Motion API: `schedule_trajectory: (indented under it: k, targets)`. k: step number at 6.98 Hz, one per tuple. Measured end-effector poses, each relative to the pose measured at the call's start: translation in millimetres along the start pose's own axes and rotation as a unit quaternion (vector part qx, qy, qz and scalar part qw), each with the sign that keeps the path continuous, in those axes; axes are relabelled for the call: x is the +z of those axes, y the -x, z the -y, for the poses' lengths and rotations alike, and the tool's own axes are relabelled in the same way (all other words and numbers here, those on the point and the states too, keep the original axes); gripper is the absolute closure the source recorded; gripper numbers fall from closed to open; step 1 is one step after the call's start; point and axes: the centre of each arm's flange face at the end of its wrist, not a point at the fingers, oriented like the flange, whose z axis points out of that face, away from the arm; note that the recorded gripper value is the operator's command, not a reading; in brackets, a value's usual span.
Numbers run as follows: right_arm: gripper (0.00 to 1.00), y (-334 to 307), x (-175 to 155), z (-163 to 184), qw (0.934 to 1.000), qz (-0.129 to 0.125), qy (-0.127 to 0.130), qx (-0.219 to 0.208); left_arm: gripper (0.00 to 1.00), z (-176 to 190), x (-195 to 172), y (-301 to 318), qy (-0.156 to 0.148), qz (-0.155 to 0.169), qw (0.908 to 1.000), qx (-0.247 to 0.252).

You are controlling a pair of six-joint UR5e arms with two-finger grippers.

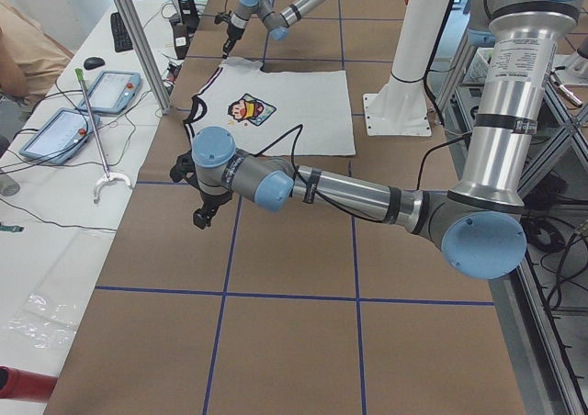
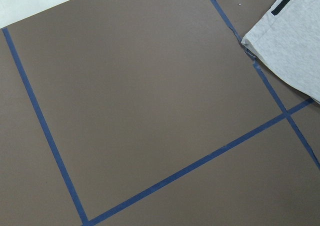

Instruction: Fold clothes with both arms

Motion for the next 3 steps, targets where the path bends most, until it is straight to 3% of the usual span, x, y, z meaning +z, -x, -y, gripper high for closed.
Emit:
schedule_trajectory:
  k: [1, 3]
  targets:
    - [1.00, 56, -3, -18, 0.9996, 0.010, 0.014, 0.020, 0.00, 0, 0, -1, 0.000, 0.000, 1.0000, 0.001]
    - [1.00, 145, 0, -34, 0.9986, -0.007, 0.036, 0.037, 0.00, 0, -1, -1, -0.001, 0.000, 1.0000, 0.002]
